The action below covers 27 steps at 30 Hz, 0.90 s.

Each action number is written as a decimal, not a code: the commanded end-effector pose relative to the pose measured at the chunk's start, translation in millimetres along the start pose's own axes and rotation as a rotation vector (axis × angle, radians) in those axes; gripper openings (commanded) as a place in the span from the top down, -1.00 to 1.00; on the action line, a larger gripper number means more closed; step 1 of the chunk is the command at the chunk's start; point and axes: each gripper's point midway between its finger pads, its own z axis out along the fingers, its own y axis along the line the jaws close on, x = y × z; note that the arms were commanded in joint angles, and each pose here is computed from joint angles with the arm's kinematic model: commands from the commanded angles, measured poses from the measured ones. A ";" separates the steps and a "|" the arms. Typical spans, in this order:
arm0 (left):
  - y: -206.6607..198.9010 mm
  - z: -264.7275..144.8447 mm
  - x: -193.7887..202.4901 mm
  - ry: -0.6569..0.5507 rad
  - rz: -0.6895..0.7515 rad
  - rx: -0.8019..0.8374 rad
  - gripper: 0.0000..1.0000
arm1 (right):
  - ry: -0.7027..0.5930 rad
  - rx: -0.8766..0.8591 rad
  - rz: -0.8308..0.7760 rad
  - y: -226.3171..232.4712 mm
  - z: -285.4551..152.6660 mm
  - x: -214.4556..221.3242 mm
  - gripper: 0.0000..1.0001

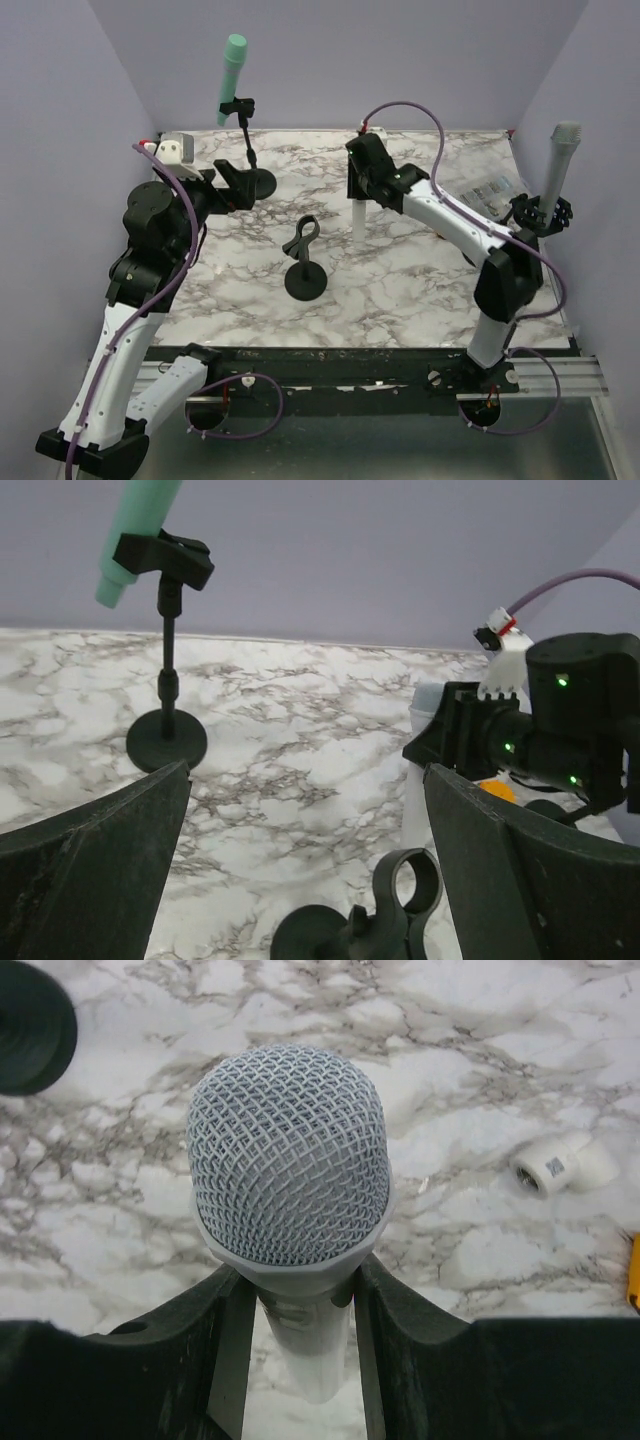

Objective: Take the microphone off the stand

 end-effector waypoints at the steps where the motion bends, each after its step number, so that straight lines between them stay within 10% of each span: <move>1: 13.6 -2.2 -30.5 -0.136 0.136 -0.066 -0.97 | 0.068 0.113 -0.011 -9.5 51.1 -8.0 0.99; 27: 33.1 -10.0 9.2 -0.155 0.206 -0.090 -0.91 | -0.099 0.206 -0.007 -54.5 259.0 -49.6 0.99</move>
